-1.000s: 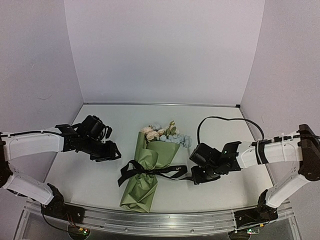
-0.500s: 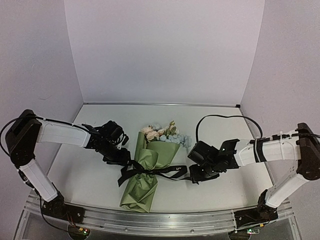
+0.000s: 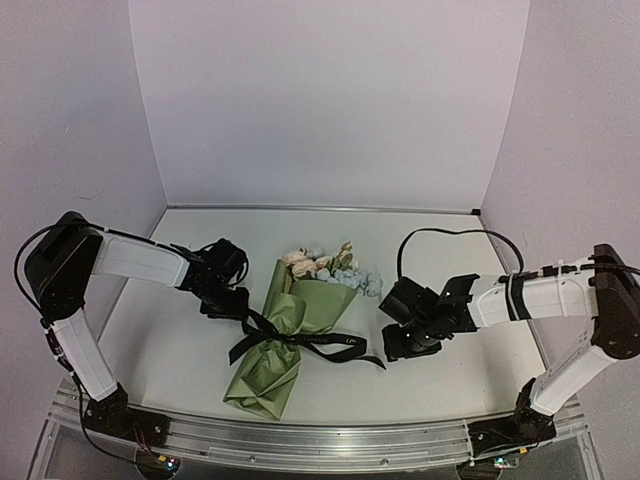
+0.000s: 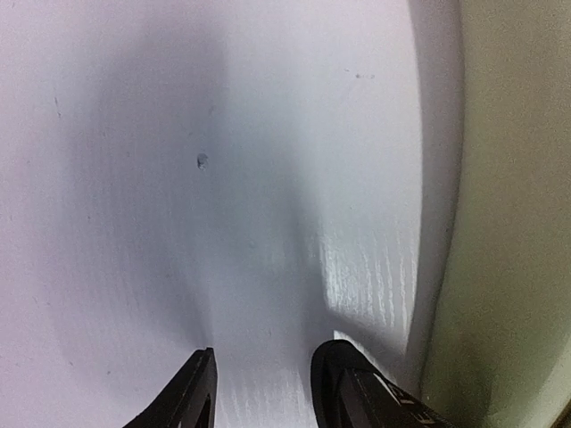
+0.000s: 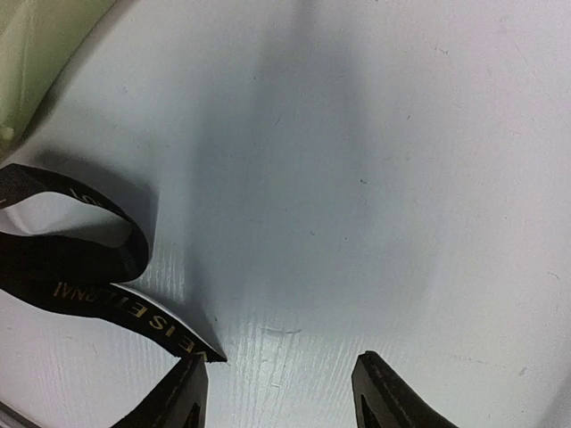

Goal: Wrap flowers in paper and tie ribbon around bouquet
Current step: Tie the half-tied ribbon around the folded bouquet, then reset both arms

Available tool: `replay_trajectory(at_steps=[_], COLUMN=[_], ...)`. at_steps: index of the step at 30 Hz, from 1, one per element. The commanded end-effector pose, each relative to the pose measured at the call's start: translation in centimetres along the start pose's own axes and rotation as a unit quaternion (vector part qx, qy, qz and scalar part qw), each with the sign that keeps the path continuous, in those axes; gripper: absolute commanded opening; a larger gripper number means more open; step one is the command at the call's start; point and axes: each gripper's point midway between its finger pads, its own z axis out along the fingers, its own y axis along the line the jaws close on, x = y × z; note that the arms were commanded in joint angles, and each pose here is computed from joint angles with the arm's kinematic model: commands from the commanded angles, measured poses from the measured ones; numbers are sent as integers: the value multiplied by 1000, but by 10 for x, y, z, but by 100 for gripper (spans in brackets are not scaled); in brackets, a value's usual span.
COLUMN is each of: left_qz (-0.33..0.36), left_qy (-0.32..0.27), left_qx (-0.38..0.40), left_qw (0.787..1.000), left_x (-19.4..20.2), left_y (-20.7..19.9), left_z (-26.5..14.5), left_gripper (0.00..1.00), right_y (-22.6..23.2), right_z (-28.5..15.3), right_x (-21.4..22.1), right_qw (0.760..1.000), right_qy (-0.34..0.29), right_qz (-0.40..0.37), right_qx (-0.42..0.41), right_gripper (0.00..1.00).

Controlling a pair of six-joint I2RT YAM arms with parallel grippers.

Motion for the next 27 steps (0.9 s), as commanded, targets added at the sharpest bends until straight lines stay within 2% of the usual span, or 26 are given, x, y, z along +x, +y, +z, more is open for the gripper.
replay_trajectory(at_steps=[1, 4, 8, 9, 11, 12, 14, 15, 22, 27], left_qz=[-22, -20, -19, -20, -23, -23, -27, -31, -82, -95], left_qy=[-48, -60, -87, -96, -117, -125, -144, -155, -235, -289], left_qx=[3, 47, 105, 113, 123, 126, 137, 143, 161, 137], left_qw=[999, 997, 990, 989, 985, 984, 980, 977, 955, 943], left_x=[-35, -41, -51, -54, -61, -64, -73, -78, -120, -143], left_y=[-3, -16, -33, -35, -37, -37, -39, -39, -21, -11], left_z=[-10, -22, -56, -65, -85, -92, -110, -119, -172, -203], left_gripper=[46, 53, 67, 73, 83, 86, 91, 98, 100, 100], right_y=[3, 1, -1, -2, -5, -8, -12, -16, -38, -45], right_z=[-3, -4, -9, -12, -17, -19, -24, -28, -67, -102], right_x=[-5, -5, -8, -11, -17, -21, -27, -33, -74, -98], right_qw=[1000, 1000, 1000, 1000, 999, 999, 998, 997, 985, 976], right_qy=[1, -1, -10, -16, -25, -30, -42, -53, -145, -198], right_qz=[-1, 0, 8, 11, 23, 31, 43, 51, 88, 91], right_qx=[1, 4, -1, -1, -3, -3, -3, -2, 13, 15], right_gripper=[58, 61, 67, 70, 92, 98, 98, 98, 98, 98])
